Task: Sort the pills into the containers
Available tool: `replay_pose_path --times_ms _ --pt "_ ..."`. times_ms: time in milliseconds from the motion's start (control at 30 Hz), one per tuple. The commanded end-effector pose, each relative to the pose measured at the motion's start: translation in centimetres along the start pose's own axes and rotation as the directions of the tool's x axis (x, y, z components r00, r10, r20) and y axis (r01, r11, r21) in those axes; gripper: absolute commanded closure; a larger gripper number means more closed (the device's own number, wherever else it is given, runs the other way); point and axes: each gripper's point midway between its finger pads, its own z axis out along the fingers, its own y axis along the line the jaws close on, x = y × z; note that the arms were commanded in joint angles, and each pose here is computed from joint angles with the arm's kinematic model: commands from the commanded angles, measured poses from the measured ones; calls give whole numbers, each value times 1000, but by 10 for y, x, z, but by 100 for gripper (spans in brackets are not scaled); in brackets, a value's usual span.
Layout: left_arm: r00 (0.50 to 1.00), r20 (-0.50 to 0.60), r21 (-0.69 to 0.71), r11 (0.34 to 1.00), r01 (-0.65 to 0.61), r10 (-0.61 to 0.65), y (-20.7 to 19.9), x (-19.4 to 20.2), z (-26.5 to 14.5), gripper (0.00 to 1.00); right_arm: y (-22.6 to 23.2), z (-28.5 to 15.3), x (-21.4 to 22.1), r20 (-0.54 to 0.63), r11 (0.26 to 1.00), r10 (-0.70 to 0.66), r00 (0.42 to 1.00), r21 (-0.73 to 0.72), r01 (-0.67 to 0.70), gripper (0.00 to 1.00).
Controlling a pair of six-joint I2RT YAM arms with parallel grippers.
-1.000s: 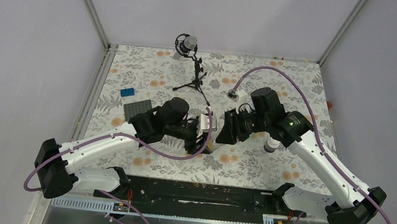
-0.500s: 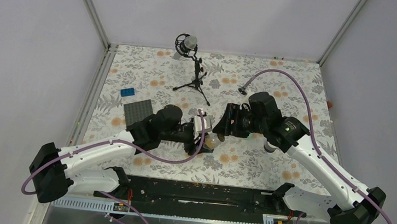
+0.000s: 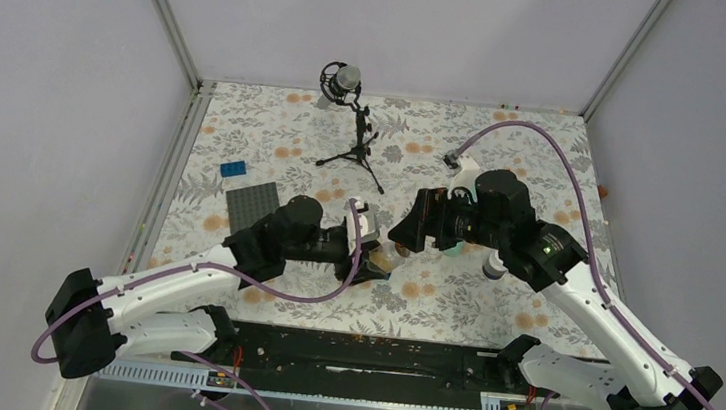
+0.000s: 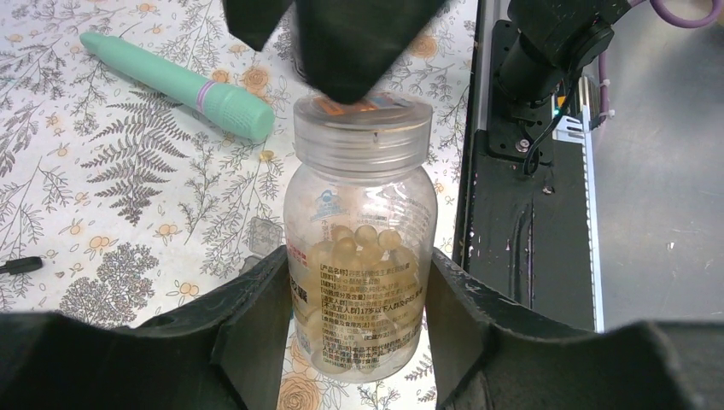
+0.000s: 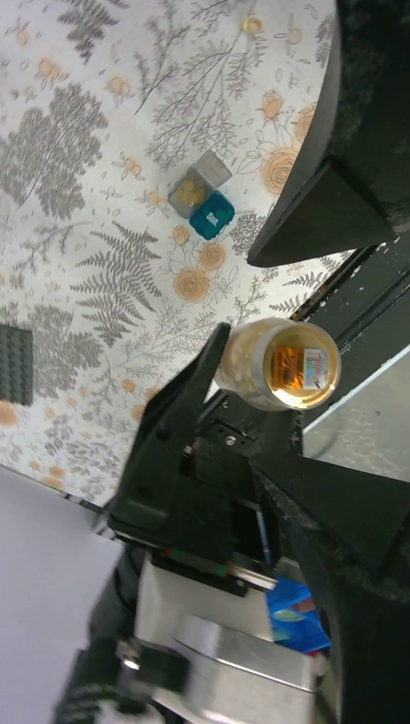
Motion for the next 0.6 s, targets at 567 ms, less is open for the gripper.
replay_pose_path --times_ms 567 --pt "974 215 98 990 -100 77 -29 -61 -22 100 -20 28 -14 -25 992 -58 998 108 60 17"
